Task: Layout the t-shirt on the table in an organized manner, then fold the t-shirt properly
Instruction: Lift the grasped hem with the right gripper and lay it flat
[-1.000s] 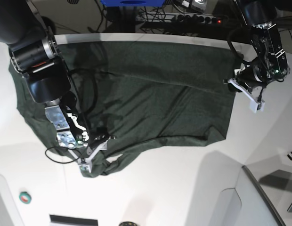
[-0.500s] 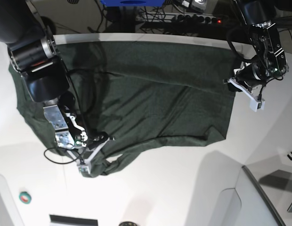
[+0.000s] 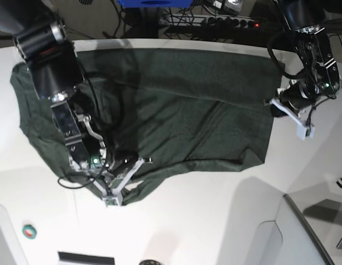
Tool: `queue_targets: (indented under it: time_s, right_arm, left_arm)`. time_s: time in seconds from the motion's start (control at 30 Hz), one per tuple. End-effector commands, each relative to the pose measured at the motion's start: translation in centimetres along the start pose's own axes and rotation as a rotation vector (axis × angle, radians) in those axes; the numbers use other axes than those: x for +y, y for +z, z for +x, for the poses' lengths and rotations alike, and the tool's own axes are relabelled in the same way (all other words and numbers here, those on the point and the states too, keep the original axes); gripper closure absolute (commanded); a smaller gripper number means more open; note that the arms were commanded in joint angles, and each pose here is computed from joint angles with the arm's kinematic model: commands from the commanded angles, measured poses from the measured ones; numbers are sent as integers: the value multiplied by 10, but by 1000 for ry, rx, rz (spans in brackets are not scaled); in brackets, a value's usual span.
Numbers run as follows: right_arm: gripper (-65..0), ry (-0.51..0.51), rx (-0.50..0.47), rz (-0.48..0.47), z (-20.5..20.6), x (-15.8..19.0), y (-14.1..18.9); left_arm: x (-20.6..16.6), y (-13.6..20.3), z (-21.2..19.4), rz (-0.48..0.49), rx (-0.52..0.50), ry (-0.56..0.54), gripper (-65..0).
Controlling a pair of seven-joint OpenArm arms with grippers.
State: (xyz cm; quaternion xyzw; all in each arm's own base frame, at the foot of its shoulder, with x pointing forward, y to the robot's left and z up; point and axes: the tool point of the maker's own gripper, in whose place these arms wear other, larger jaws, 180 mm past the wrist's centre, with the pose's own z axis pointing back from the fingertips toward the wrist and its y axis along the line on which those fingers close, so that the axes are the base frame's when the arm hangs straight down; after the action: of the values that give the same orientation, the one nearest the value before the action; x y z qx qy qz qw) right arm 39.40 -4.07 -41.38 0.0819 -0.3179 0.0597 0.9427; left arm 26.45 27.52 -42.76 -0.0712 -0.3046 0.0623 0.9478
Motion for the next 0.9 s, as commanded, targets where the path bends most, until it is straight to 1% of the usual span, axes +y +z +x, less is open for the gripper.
queue_targets:
  time_s: [0.0, 0.2, 0.43, 0.53, 0.63, 0.7, 0.73, 0.77, 0.8, 0.87]
  right_arm:
    - [0, -1, -65, 25, 22, 9, 11]
    - [0, 8, -94, 114, 5, 42, 50]
    - [0, 4, -108, 197, -20, 71, 90]
    - [0, 34, -81, 246, -39, 92, 98]
    - [-2, 66, -34, 299, -65, 115, 103]
    - [-18, 79, -20, 317, -73, 124, 104]
    - [-59, 82, -19, 318, -73, 125, 104]
    - [-128, 79, -25, 314, -70, 123, 104]
    - [-210, 78, -43, 302, -61, 118, 103]
    - [-362, 57, -106, 245, -29, 93, 99]
  left_arm:
    - [2, 7, 19, 6, -56, -23, 0]
    - [0, 10, 29, 6, -80, -33, 0]
    - [11, 16, 37, 30, -87, -58, 0]
    - [15, 18, 40, 39, -90, -67, 0]
    - [18, 20, 42, 45, -90, -73, 0]
    - [18, 20, 42, 45, -90, -73, 0]
    - [18, 20, 42, 45, -90, -73, 0]
    - [18, 20, 42, 45, -90, -73, 0]
    - [18, 20, 42, 45, -90, -73, 0]
    - [18, 20, 41, 45, -89, -73, 0]
